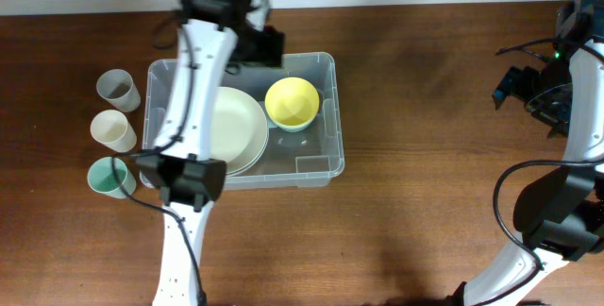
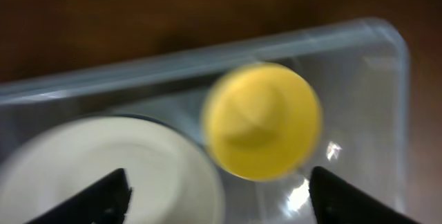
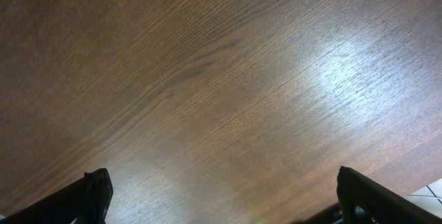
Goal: Pack container
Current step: 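Move the left gripper to the grey cup and grasp its rim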
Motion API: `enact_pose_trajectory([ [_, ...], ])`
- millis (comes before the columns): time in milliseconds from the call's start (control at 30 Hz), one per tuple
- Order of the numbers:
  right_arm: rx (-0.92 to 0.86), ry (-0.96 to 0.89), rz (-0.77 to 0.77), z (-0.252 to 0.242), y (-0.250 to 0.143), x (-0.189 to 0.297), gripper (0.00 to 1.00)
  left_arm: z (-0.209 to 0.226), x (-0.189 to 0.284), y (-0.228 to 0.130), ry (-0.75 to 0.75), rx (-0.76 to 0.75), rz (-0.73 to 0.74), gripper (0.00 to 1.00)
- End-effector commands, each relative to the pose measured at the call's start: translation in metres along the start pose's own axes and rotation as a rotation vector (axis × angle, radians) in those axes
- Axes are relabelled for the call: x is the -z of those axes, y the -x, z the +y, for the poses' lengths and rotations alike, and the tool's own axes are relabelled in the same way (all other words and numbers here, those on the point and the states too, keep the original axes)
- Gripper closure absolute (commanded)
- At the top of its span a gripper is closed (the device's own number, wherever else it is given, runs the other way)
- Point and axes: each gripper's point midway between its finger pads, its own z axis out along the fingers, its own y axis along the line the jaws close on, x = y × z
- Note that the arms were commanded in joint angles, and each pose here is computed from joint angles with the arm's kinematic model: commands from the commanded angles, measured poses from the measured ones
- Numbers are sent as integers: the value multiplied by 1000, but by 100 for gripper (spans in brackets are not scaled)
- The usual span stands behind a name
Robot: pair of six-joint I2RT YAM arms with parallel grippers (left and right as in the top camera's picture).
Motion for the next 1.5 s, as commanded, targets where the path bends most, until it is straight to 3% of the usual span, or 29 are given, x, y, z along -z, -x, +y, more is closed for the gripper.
enact_pose_trajectory([
  [0,-2,-1,-12,-3,0,4,1,71,29,17,121,121,-94,1],
  [267,-1,-1,-12,-3,0,4,1,207,52,7,202,434,-124,1],
  [433,-1,-1,-12,-3,0,4,1,264,63,-6,239,544,-141,1],
  [633,-1,-1,-12,-3,0,4,1,313,35,-18,260,626,-101,1],
  [900,-2,-1,-12,-3,0,4,1,333,-18,-26,257,651,-25,1],
  [1233,-1,-1,-12,-3,0,4,1,344,-49,-35,255,668,25,1],
  [1367,-2,-1,-12,-3,0,4,1,348,-50,-38,256,683,32,17],
  [1467,-1,-1,-12,-3,0,4,1,351,-49,-42,257,702,39,17],
])
